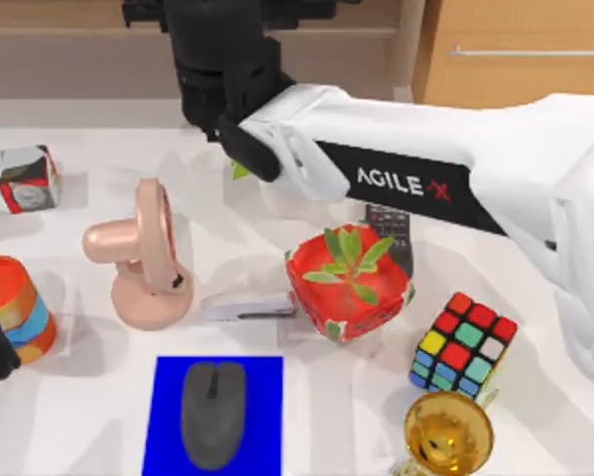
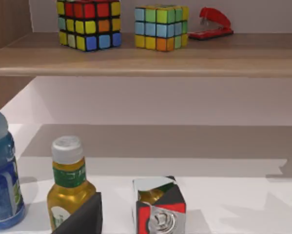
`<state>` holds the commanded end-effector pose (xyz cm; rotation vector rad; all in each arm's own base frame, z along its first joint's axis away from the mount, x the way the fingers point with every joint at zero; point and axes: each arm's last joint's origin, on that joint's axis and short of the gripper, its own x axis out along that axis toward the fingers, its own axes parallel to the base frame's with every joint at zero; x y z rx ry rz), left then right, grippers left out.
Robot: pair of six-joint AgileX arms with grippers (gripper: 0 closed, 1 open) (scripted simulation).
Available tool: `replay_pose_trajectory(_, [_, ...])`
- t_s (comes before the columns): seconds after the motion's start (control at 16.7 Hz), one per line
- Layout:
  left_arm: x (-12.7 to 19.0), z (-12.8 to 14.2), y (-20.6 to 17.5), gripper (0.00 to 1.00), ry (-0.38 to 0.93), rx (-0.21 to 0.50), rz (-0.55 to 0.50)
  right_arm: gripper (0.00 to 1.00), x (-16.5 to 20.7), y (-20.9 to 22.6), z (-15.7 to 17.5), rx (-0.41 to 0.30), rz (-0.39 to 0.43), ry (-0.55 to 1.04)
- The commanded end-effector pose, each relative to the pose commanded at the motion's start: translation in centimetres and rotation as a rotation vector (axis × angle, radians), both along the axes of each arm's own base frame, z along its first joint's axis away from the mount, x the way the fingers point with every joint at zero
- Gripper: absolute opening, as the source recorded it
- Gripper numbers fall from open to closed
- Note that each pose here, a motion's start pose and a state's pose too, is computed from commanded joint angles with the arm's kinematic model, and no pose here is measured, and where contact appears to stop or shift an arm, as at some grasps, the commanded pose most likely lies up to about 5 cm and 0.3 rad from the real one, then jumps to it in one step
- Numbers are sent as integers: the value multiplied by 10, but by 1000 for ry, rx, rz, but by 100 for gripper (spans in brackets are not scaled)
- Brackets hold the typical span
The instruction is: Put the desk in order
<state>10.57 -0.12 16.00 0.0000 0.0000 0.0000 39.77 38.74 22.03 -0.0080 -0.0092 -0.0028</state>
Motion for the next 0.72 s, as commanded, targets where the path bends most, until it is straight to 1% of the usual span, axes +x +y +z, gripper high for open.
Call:
replay_pose_trajectory(0.18, [0,0,0,100,0,0,0,0,-2,-8,4,34,48,16])
replay_pose_trajectory(0.36, [0,0,0,100,0,0,0,0,-9,-25,13,104,143,58])
replay_pose_trajectory(0.54, [0,0,0,100,0,0,0,0,-24,-50,23,206,263,132])
replay_pose_trajectory(0.72, [0,0,0,100,0,0,0,0,-45,-81,34,335,383,238])
